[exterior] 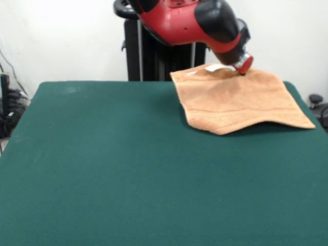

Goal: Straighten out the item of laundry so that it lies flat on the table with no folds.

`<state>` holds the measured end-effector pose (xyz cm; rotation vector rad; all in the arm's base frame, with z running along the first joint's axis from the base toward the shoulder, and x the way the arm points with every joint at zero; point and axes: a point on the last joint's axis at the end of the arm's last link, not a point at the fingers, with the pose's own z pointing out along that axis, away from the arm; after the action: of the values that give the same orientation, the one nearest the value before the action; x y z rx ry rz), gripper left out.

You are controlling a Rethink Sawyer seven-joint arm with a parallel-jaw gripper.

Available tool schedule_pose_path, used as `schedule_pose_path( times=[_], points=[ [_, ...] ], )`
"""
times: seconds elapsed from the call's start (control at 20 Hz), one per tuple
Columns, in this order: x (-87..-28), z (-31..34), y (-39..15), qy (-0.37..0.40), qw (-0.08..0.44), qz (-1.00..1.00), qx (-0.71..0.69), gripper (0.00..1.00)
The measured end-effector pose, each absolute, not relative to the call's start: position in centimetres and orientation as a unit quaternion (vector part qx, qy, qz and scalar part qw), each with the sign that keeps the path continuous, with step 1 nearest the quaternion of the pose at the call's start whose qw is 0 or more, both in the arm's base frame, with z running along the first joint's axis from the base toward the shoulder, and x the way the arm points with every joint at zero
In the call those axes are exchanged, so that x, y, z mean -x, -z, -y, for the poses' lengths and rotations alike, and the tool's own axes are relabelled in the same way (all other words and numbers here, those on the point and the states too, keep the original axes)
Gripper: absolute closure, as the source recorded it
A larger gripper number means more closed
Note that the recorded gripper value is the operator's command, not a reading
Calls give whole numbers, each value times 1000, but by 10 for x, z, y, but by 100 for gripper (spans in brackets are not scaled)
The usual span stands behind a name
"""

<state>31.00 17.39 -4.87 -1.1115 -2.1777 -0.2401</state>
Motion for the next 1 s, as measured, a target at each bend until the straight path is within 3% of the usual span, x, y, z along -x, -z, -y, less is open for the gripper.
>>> schedule_pose_path(
  times=[0.85,0.9,1.0],
  points=[
    [-296,-208,57,119,323,834,431,100],
    [-296,-209,57,118,323,835,429,0],
    [-295,-209,57,118,323,835,429,0]
  ],
)
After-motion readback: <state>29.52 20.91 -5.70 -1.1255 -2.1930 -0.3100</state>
